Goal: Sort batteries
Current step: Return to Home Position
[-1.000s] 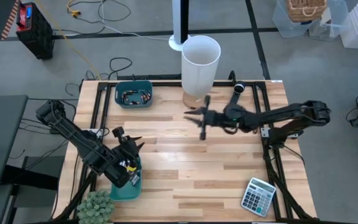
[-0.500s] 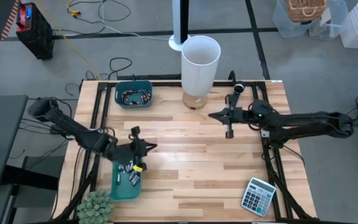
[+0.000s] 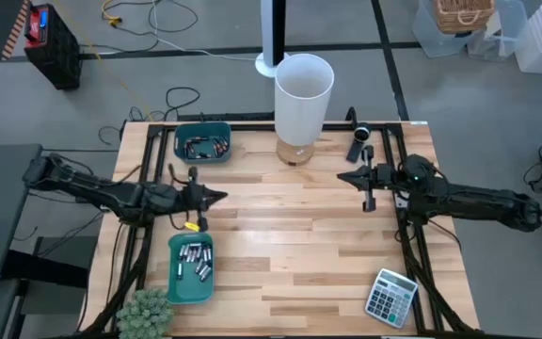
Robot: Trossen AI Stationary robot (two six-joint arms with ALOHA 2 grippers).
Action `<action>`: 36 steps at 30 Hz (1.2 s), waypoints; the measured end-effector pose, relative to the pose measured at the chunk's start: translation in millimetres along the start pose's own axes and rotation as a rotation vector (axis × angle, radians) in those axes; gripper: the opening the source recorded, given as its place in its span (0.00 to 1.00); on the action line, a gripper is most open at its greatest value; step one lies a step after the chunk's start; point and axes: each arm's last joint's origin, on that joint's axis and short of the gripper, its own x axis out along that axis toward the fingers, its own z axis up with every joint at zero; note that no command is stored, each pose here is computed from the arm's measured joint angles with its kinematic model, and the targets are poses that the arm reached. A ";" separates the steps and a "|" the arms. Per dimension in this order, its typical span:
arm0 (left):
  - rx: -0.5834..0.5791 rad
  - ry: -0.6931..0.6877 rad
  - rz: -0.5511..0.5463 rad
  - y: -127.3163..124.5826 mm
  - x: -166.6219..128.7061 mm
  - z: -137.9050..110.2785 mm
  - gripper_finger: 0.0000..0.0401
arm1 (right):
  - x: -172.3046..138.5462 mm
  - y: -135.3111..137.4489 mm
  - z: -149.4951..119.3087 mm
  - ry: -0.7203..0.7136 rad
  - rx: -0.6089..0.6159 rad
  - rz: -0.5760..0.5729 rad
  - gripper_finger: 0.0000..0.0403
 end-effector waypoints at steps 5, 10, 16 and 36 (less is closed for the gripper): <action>-0.036 -0.052 0.026 13.3 -16.3 -11.8 0.00 | -10.8 4.7 -8.6 -0.026 0.025 0.002 0.01; -0.082 -0.101 0.032 18.7 -26.3 -25.8 0.00 | -20.1 8.1 -19.7 -0.045 0.075 -0.008 0.01; -0.105 -0.118 0.052 22.0 -33.2 -41.9 0.00 | -27.1 20.6 -46.1 -0.031 0.173 0.067 0.01; -0.169 -0.149 0.075 37.0 -63.1 -65.2 0.00 | -47.6 20.2 -50.8 0.021 0.141 -0.002 0.01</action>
